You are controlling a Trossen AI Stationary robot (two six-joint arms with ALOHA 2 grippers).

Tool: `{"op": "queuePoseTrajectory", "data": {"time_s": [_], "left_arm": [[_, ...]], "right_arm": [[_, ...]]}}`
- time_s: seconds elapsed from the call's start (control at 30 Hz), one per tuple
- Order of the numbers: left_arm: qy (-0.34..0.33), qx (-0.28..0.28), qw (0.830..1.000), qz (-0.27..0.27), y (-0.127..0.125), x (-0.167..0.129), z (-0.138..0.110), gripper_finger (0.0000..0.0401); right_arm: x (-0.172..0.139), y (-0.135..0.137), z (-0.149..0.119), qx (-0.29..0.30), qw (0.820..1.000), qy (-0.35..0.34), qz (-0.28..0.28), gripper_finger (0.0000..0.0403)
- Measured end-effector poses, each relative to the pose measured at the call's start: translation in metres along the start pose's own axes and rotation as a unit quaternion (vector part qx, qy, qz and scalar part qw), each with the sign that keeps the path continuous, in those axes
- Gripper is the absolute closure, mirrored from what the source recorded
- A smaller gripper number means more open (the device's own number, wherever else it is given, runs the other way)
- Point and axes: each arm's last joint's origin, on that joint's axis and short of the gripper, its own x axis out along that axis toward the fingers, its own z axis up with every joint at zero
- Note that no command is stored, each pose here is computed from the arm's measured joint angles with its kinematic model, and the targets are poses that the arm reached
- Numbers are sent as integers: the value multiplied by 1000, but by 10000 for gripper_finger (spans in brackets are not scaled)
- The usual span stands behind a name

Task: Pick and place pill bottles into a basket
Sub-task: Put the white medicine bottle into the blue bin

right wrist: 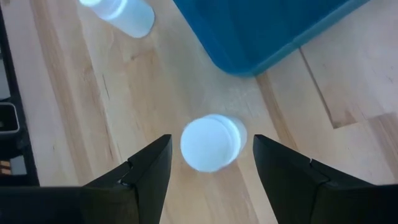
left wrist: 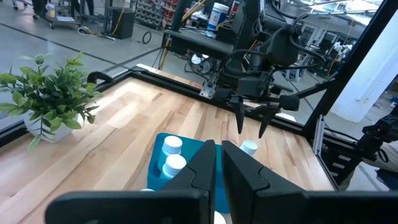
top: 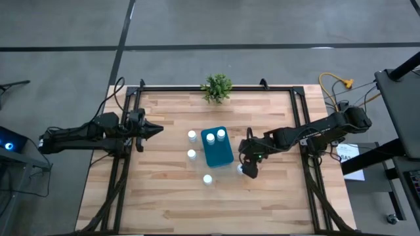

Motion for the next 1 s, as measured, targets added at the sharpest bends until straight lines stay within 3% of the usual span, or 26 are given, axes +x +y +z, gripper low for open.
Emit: {"op": "queuePoseTrajectory", "data": {"time_s": [0.2, 0.57, 1.0], "left_arm": [[0, 0, 1000, -1, 0, 0, 0, 393], [0, 0, 1000, -1, 0, 0, 0, 393], [0, -1, 1000, -1, 0, 0, 0, 393]], "right_arm": [[0, 0, 3, 0, 999, -33, -20, 186], [0, 0, 3, 24, 999, -32, -21, 181], [0, 1, 2, 26, 999, -28, -15, 91]]}}
